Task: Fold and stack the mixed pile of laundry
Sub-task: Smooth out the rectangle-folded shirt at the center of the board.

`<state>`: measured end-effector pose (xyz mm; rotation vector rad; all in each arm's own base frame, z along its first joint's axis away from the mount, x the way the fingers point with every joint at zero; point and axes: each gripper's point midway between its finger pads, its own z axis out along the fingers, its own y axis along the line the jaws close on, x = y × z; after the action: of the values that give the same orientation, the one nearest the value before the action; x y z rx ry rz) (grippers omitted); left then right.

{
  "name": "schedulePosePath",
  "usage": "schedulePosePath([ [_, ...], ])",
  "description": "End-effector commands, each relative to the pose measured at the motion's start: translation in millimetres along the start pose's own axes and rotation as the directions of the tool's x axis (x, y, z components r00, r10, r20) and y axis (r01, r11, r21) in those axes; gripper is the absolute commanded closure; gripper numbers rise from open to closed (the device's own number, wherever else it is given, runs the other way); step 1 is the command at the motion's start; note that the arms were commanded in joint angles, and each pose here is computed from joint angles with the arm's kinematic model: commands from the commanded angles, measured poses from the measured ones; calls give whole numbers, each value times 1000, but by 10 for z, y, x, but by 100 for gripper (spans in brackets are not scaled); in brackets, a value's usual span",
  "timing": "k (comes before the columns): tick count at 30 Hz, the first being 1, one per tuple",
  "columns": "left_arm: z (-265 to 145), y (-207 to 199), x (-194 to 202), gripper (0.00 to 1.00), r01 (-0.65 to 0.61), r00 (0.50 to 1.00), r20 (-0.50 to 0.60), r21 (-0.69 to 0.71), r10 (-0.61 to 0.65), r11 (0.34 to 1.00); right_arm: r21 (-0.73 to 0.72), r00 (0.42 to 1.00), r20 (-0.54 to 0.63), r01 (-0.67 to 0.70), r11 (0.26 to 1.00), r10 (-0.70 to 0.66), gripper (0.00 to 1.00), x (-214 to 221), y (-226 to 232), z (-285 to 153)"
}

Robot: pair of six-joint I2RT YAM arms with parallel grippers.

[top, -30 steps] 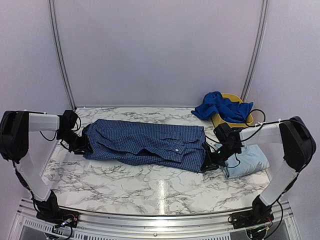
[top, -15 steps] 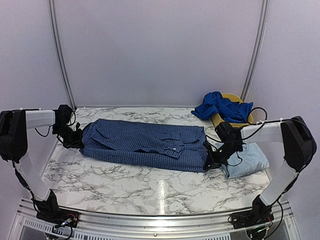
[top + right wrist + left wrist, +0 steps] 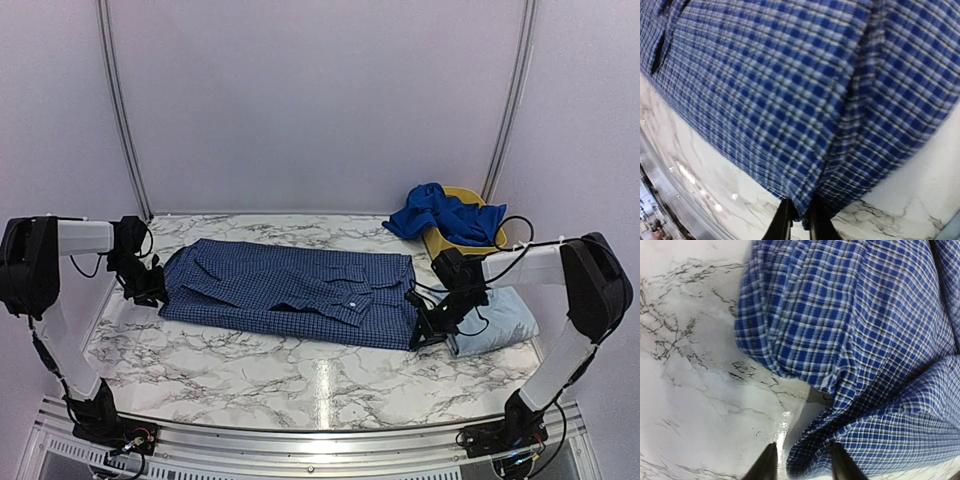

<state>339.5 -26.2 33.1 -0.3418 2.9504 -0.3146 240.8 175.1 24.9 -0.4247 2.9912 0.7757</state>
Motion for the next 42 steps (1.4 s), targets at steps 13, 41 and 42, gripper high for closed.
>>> schedulePosePath([
  [13,-616,-926,-218,41,-265,950,216,171,226,949,-115,967,221,159,980,-131,58,-892,626,-618],
  [41,-266,-2111,-529,38,-568,820,280,283,500,773,-55,934,204,311,949,-294,57,-1221,563,-228],
  [42,-230,-2178,-571,38,-585,808,286,281,515,761,-25,932,197,317,948,-306,56,-1257,496,-235],
])
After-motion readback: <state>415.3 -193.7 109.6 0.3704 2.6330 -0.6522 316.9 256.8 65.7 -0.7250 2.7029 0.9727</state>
